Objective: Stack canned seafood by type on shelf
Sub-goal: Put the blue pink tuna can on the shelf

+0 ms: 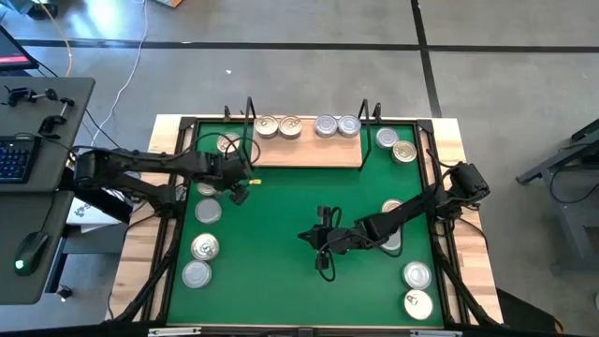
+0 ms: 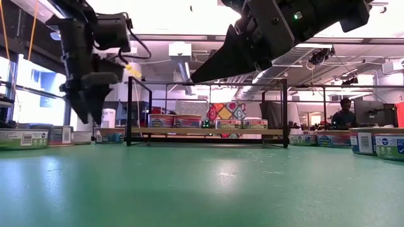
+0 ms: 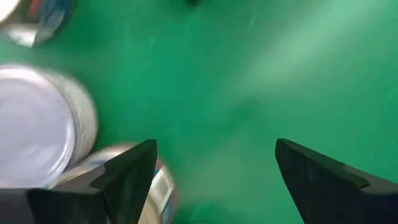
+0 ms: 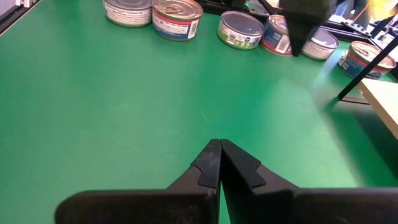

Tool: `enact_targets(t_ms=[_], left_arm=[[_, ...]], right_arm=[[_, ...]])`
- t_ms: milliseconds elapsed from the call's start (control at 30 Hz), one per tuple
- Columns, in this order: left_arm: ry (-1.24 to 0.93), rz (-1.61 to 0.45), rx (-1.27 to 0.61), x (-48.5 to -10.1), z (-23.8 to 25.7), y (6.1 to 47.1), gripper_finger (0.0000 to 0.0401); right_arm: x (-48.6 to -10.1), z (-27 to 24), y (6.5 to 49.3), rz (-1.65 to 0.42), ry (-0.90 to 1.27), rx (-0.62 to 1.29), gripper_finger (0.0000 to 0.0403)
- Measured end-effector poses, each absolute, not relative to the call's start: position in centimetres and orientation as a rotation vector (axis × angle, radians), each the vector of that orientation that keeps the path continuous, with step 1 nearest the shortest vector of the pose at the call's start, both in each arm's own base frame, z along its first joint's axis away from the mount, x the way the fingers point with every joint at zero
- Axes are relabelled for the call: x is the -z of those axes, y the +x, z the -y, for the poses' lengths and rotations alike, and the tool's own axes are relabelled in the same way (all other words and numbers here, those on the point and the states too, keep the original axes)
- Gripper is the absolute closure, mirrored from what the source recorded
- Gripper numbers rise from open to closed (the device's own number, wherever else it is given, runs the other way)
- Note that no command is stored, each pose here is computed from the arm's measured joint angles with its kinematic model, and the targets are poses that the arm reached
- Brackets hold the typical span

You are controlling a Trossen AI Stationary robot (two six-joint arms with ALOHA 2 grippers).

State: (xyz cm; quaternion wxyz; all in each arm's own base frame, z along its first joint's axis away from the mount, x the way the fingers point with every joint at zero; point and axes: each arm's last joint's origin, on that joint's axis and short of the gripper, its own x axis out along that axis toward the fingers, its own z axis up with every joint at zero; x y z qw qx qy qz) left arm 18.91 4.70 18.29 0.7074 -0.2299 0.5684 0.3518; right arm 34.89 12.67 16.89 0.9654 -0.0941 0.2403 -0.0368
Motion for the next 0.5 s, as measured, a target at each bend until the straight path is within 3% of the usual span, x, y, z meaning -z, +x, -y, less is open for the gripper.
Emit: enact_targets(t_ms=[267, 500], left_arm=[[-0.528, -1.313, -0.875, -18.9, -3.6, 17.4, 0.0088], [-0.588, -1.374, -0.860, -17.7, -3.6, 16.5, 0.0158]], right_arm=[[-16.9, -12.7, 34.9, -0.486, -0.190, 0.075, 0.0403], [-16.9, -12.7, 34.9, -0.485, -0.189, 0.075, 0.0403]])
